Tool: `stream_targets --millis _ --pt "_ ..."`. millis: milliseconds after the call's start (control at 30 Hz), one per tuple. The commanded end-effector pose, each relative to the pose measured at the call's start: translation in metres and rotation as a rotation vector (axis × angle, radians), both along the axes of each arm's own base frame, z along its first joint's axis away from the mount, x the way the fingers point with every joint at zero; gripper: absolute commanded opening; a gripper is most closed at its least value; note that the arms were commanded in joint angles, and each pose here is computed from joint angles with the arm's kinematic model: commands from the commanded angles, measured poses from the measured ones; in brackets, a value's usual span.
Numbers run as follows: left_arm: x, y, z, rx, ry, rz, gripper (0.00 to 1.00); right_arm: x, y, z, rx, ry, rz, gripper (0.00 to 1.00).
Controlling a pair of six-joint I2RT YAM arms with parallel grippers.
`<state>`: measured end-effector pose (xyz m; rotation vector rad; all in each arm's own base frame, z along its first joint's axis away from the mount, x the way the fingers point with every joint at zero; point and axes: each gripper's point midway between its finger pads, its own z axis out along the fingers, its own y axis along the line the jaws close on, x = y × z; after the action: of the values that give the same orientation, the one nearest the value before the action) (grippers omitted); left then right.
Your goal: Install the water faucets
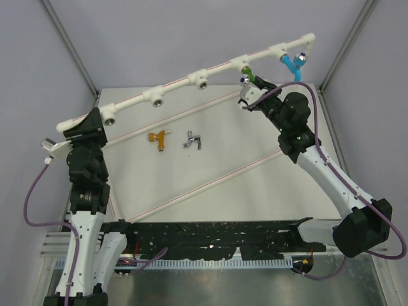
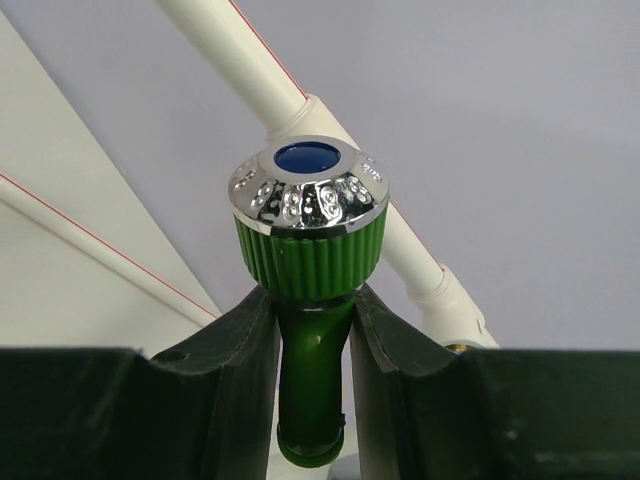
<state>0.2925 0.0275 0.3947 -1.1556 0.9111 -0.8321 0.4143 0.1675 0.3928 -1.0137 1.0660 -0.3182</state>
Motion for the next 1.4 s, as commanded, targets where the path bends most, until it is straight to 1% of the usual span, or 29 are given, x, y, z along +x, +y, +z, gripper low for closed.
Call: stream_targets --millis 0,33,167,200,300,333,633,667,867,1067,1167,1367 --pt "-0.001 -0.015 -0.005 0.021 0.028 -0.076 0.0 0.012 0.015 -0.012 0.164 0.103 0.036 0.05" --pt "-0.002 -0.015 -0.005 0.021 0.025 -0.076 0.0 0.012 0.015 -0.012 0.191 0.114 0.035 0.05" --pt "-0.002 -0.015 -0.004 0.022 0.024 -0.076 0.0 0.009 0.016 -0.007 0.374 0.178 0.044 0.05" --pt "-0.002 -0.016 -0.005 0.023 0.026 -0.08 0.0 0.009 0.017 -0.007 0.398 0.187 0.044 0.05" --pt "-0.002 -0.017 -0.005 0.021 0.027 -0.082 0.0 0.007 0.017 -0.005 0.553 0.238 0.046 0.05" --pt "-0.002 -0.017 -0.005 0.021 0.027 -0.082 0.0 0.007 0.016 -0.006 0.582 0.243 0.042 0.05" --pt "-0.001 -0.018 -0.004 0.018 0.024 -0.087 0.0 0.006 0.017 -0.004 1.007 0.402 0.039 0.05" --pt "-0.001 -0.018 -0.004 0.018 0.026 -0.087 0.0 0.008 0.013 -0.006 1.042 0.398 0.016 0.05" --pt "-0.002 -0.019 -0.003 0.017 0.022 -0.089 0.0 0.004 0.01 -0.003 1.286 0.433 0.005 0.05" --pt "-0.001 -0.019 -0.003 0.011 0.02 -0.09 0.0 0.001 0.015 0.002 1.433 0.466 0.028 0.05" --pt "-0.001 -0.019 -0.005 0.009 0.024 -0.09 0.0 0.0 0.015 0.003 1.493 0.455 0.016 0.05" --pt "-0.001 -0.02 -0.004 0.007 0.021 -0.092 0.0 -0.002 0.022 0.007 1.642 0.48 0.015 0.05"
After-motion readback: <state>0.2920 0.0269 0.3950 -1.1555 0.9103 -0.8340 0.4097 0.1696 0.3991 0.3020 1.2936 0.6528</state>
